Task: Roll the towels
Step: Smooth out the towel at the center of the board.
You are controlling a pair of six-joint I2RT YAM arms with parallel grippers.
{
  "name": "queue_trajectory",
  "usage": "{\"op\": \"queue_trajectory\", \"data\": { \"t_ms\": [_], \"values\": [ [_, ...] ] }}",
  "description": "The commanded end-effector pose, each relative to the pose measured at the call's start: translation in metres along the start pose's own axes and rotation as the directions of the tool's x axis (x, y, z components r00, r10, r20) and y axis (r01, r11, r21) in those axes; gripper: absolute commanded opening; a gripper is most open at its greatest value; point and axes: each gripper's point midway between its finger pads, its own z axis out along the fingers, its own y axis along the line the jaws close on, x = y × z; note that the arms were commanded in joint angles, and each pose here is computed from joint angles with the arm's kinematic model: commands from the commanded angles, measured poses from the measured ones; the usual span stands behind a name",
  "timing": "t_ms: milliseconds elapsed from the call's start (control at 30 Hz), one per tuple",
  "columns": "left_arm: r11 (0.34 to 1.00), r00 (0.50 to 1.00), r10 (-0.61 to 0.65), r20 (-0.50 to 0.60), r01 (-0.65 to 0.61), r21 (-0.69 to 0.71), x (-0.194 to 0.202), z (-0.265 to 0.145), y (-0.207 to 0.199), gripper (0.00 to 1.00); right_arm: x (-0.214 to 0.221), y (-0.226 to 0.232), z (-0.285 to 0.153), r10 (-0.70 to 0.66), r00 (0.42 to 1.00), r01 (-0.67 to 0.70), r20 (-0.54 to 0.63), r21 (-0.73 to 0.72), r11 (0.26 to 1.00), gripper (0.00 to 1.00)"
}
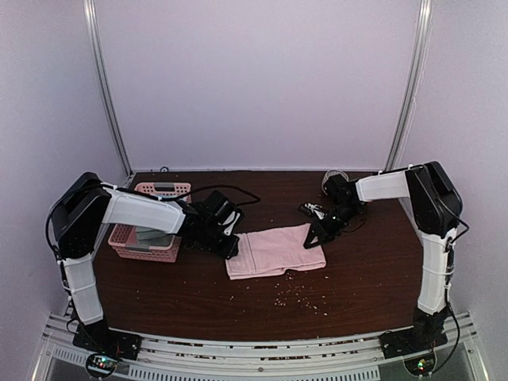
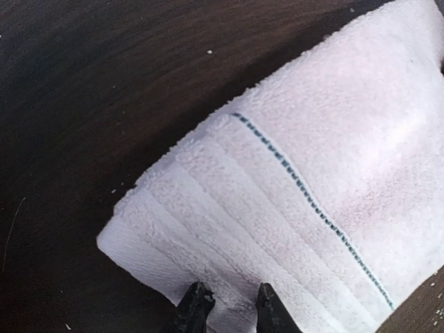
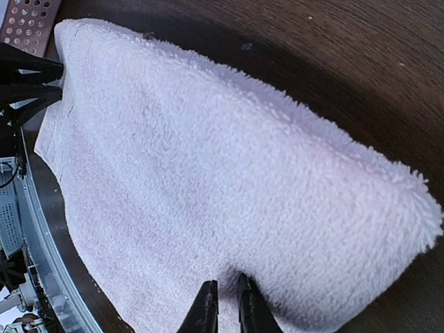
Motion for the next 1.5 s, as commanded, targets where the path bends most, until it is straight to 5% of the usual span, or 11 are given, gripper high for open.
{"op": "queue_trajectory", "data": {
  "t_ms": [0, 167, 300, 433, 700, 1167, 1467],
  "values": [
    [0.994, 0.999, 0.012, -0.034, -0.015, -0.104, 0.004, 0.005, 0.025, 0.26, 0.021, -0.028, -0.007, 0.012, 1.000, -0.009, -0.020, 0.142, 0.990, 0.12],
    [0.995, 0.998, 0.053, 0.026, -0.050, -0.090, -0.029, -0.011, 0.017, 0.26, 0.031, -0.020, -0.016, -0.018, 0.999, 0.024, -0.043, 0.137, 0.990, 0.12],
    [0.995, 0.986, 0.097, 0.135, -0.098, -0.001, -0.064, -0.038, -0.006, 0.27, 0.010, 0.022, -0.044, -0.107, 0.994, 0.106, 0.015, 0.017, 0.994, 0.14],
    [0.989, 0.977, 0.098, 0.190, -0.118, 0.094, -0.087, -0.044, -0.027, 0.27, -0.014, 0.025, -0.058, -0.148, 0.986, 0.145, 0.077, 0.042, 0.989, 0.17],
    [0.997, 0.992, 0.072, 0.107, -0.072, -0.008, -0.079, 0.000, -0.008, 0.18, -0.034, -0.021, -0.039, -0.081, 0.993, 0.074, 0.081, 0.087, 0.993, 0.14],
    [0.961, 0.993, 0.105, -0.050, -0.114, -0.253, -0.053, 0.040, 0.051, 0.14, 0.015, -0.079, -0.032, 0.052, 0.999, -0.046, -0.012, 0.289, 0.956, 0.11],
    [0.989, 0.977, 0.147, 0.154, -0.145, -0.026, -0.093, -0.020, -0.009, 0.17, 0.001, -0.001, -0.082, -0.142, 0.983, 0.129, 0.114, 0.116, 0.985, 0.17]
  ]
}}
